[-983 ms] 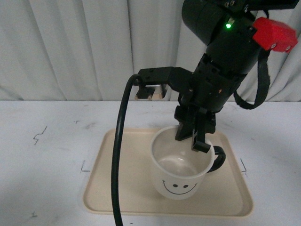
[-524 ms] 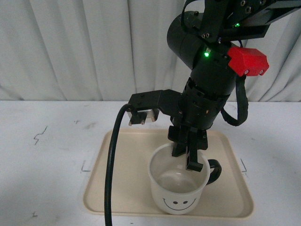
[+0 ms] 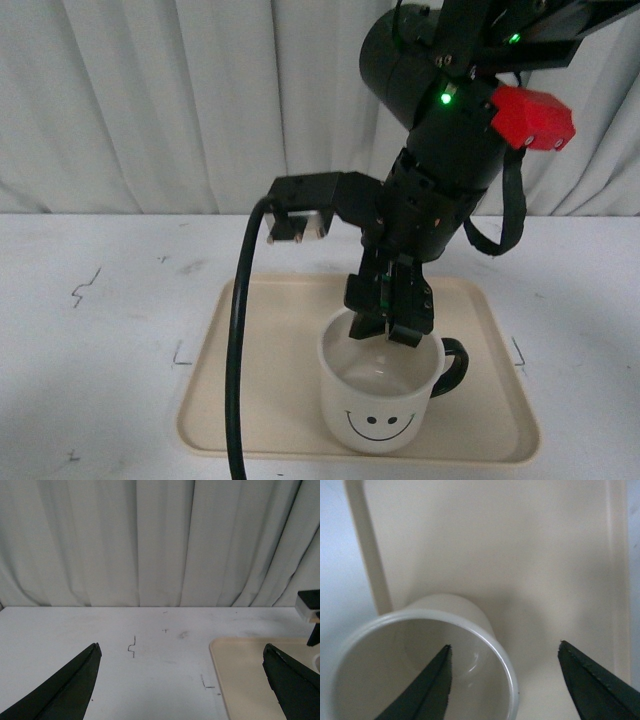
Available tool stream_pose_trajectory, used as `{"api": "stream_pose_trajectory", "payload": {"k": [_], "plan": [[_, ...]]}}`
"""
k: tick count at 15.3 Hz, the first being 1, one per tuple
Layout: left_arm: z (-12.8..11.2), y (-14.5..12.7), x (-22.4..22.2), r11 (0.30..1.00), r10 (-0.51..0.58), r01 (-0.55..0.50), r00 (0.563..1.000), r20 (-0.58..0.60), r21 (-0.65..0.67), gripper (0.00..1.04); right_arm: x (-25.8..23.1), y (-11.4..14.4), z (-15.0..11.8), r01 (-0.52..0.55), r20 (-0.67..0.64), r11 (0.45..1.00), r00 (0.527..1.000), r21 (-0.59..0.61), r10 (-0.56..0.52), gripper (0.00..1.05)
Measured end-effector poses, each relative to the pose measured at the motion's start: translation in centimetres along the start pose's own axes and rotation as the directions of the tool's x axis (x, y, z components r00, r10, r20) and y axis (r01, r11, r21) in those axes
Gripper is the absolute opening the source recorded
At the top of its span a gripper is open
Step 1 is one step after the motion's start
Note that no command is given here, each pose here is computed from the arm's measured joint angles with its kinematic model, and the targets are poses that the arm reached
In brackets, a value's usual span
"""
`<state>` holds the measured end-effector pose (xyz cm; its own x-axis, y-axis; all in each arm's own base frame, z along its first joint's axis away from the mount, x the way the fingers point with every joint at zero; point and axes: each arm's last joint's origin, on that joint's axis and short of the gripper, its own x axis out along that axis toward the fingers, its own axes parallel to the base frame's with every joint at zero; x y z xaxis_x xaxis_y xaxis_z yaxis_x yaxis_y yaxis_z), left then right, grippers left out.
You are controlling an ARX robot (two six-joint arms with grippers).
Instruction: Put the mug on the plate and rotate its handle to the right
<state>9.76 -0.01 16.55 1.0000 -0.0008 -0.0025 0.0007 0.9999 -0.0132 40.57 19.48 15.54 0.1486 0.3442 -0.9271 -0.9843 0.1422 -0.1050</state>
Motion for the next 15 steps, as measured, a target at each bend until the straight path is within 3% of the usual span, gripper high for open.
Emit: {"api": "stream_pose_trajectory", "payload": {"k": [3,4,5,6,7,8,9,10,11,12,13,15], "plan": [[0.0,0.0,0.0,1.000,0.000,0.000,1.000,0.000,0.000,0.98,-5.3,-0.4,2.7,0.170,0.221,0.982,0.958,0.084,-0.185,0.95],[0.0,0.0,0.0,1.000,-0.001,0.001,1.000,0.001,0.000,0.98,-5.7,-0.4,3.0,0.478,0.242,0.852,0.819,0.213,-0.520,0.87],[0.0,0.0,0.0,1.000,-0.001,0.001,1.000,0.000,0.000,0.98,-6.1,0.6,1.7,0.605,0.209,0.689,0.671,0.400,-0.711,0.78],[0.0,0.0,0.0,1.000,0.002,-0.002,1.000,0.000,0.000,0.98,-6.0,2.4,-0.9,0.645,0.134,0.479,0.508,0.596,-0.851,0.67],[0.0,0.0,0.0,1.000,0.003,-0.003,1.000,0.000,0.000,0.98,-6.1,3.4,-3.3,0.617,0.085,0.346,0.411,0.707,-0.908,0.60],[0.0,0.0,0.0,1.000,0.002,-0.002,1.000,0.000,0.000,0.98,-6.9,5.2,-7.6,0.504,0.045,0.178,0.266,0.845,-0.963,0.45],[0.0,0.0,0.0,1.000,0.000,0.000,1.000,0.000,0.000,0.98,-8.4,7.1,-10.1,0.428,0.042,0.110,0.164,0.897,-0.985,0.32],[0.0,0.0,0.0,1.000,0.000,0.000,1.000,0.001,0.000,0.98,-9.5,8.9,-11.0,0.383,0.077,0.115,0.112,0.916,-0.991,0.21],[0.0,0.0,0.0,1.000,0.000,0.000,1.000,0.000,0.000,0.98,-9.8,10.0,-11.4,0.367,0.102,0.133,0.103,0.921,-0.989,0.14],[0.0,0.0,0.0,1.000,0.001,-0.001,1.000,0.001,0.000,0.98,-9.8,11.8,-12.7,0.361,0.118,0.157,0.128,0.919,-0.985,0.01],[0.0,0.0,0.0,1.000,0.001,-0.001,1.000,0.000,0.000,0.98,-9.3,13.1,-14.2,0.364,0.095,0.151,0.165,0.919,-0.982,0.02],[0.0,0.0,0.0,1.000,0.000,0.000,1.000,0.000,0.000,0.98,-9.8,15.0,-16.0,0.365,0.077,0.132,0.163,0.922,-0.984,0.02]]}}
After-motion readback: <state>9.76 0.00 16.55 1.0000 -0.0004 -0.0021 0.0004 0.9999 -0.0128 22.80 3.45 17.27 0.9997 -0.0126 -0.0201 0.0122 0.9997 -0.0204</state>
